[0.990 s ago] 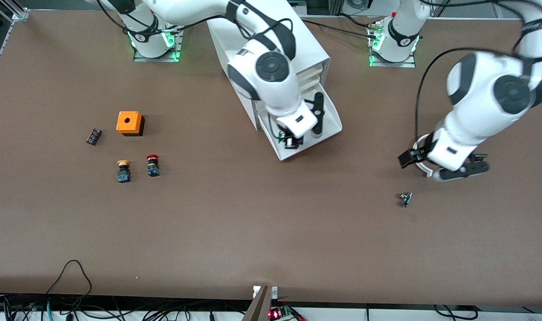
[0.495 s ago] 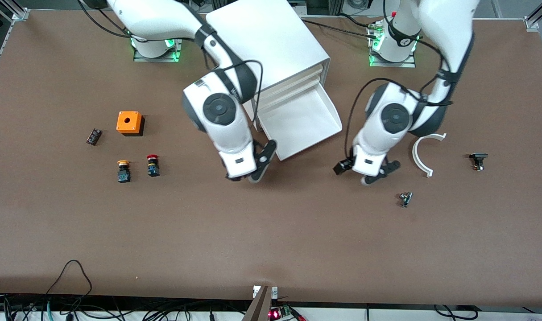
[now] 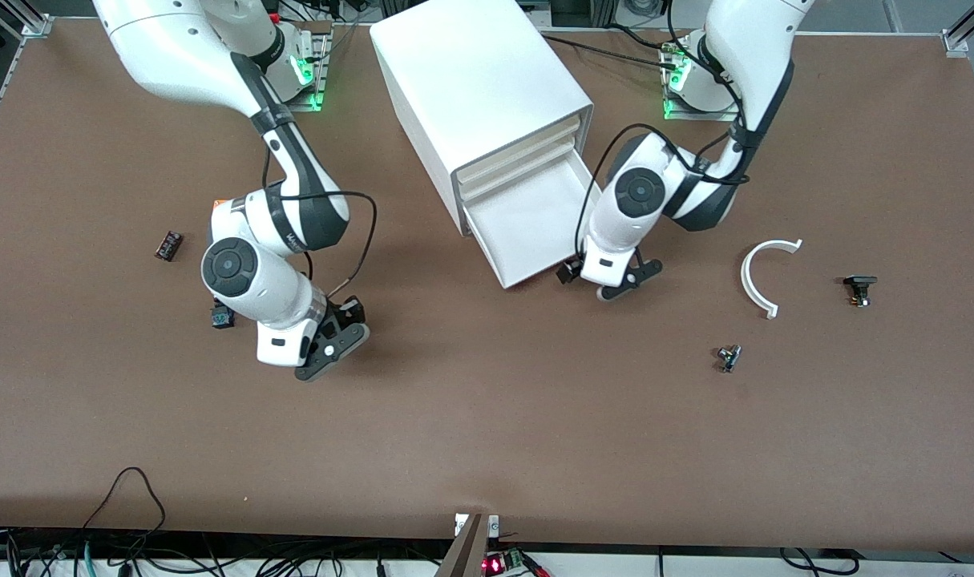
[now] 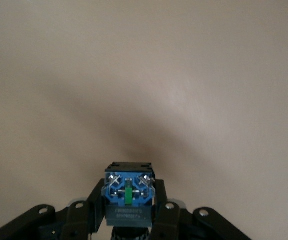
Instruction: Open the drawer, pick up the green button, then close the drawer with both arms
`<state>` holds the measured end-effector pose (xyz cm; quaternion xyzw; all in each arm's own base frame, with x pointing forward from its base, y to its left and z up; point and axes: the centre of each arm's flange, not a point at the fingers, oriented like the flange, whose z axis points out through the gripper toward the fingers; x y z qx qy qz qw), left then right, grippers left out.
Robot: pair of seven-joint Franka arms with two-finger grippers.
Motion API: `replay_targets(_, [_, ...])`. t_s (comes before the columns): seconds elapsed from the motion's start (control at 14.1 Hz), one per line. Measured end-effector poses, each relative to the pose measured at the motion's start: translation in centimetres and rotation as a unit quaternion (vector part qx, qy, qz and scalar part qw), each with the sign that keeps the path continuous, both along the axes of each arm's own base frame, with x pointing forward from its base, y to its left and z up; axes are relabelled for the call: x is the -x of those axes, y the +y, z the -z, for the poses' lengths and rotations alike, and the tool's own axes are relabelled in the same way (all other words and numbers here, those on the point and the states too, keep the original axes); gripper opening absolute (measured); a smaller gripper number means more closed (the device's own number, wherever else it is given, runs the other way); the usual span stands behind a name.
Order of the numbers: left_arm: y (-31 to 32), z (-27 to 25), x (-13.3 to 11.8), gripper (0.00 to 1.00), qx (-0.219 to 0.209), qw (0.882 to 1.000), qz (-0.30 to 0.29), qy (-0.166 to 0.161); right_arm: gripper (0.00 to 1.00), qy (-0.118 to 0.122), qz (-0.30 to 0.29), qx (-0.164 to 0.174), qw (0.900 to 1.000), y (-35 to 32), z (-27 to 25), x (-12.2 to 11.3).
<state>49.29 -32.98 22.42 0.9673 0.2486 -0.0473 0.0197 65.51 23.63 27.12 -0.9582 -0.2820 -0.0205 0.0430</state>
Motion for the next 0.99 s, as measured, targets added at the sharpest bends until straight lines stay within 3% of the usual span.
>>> replay_targets(0.28, [-4.3, 0.2, 5.0, 1.00, 0.010, 0.998, 0.052, 0.020, 0.42, 0.049, 0.118, 0.029, 0.991, -1.8, 3.7, 3.0])
replay_targets(0.64, [-9.0, -0.2, 11.5, 1.00, 0.019, 0.992, 0.118, 0.041, 0.42, 0.056, 0.225, 0.100, 0.967, -3.3, 8.1, 6.6])
replay_targets(0.85, [-8.0, -1.2, 10.2, 1.00, 0.022, 0.994, 0.105, 0.031, 0.42, 0.054, 0.256, 0.108, 0.959, -3.5, 8.5, 7.0])
replay_targets(0.99, [-5.1, -3.7, 6.5, 1.00, 0.031, 0.997, 0.067, 0.002, 0.55, 0.047, 0.282, 0.104, 0.952, -3.5, 7.9, 6.7])
